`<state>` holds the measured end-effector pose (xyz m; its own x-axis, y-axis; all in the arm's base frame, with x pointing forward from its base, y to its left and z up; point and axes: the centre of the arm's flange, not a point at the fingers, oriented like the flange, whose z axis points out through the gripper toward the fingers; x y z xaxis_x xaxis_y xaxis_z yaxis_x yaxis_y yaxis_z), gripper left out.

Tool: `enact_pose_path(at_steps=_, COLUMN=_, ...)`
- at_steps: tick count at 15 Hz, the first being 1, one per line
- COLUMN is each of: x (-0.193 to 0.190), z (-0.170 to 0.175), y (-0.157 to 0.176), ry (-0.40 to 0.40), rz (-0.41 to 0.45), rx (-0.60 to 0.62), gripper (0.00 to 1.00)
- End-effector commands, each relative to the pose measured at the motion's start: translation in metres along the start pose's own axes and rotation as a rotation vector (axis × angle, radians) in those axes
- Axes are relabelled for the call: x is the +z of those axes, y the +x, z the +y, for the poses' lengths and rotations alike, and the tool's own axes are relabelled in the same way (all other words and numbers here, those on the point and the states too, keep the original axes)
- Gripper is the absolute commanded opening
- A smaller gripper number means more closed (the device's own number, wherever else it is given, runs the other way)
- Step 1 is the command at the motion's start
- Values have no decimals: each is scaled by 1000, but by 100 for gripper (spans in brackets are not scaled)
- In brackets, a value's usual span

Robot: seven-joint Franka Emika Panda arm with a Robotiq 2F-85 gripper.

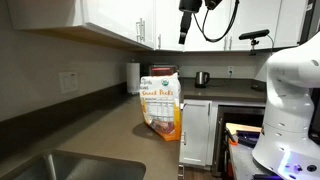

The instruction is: Move the plastic bag slightly up on the counter

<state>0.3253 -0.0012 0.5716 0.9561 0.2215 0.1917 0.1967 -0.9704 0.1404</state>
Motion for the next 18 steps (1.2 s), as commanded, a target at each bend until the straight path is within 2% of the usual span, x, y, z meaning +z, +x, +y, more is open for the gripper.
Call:
enact_pose_path(at_steps=1, x=0, z=0, y=0, ry=0, rz=0, rx=0, gripper=100)
enact_pose_path(at_steps=9, x=6, z=-4, y=4, ry=17, rz=-8, rx=-5, gripper=100)
enact_pose_path(at_steps=18, x=56, z=-41, y=23, ry=104, rz=-81, rx=-55, gripper=100)
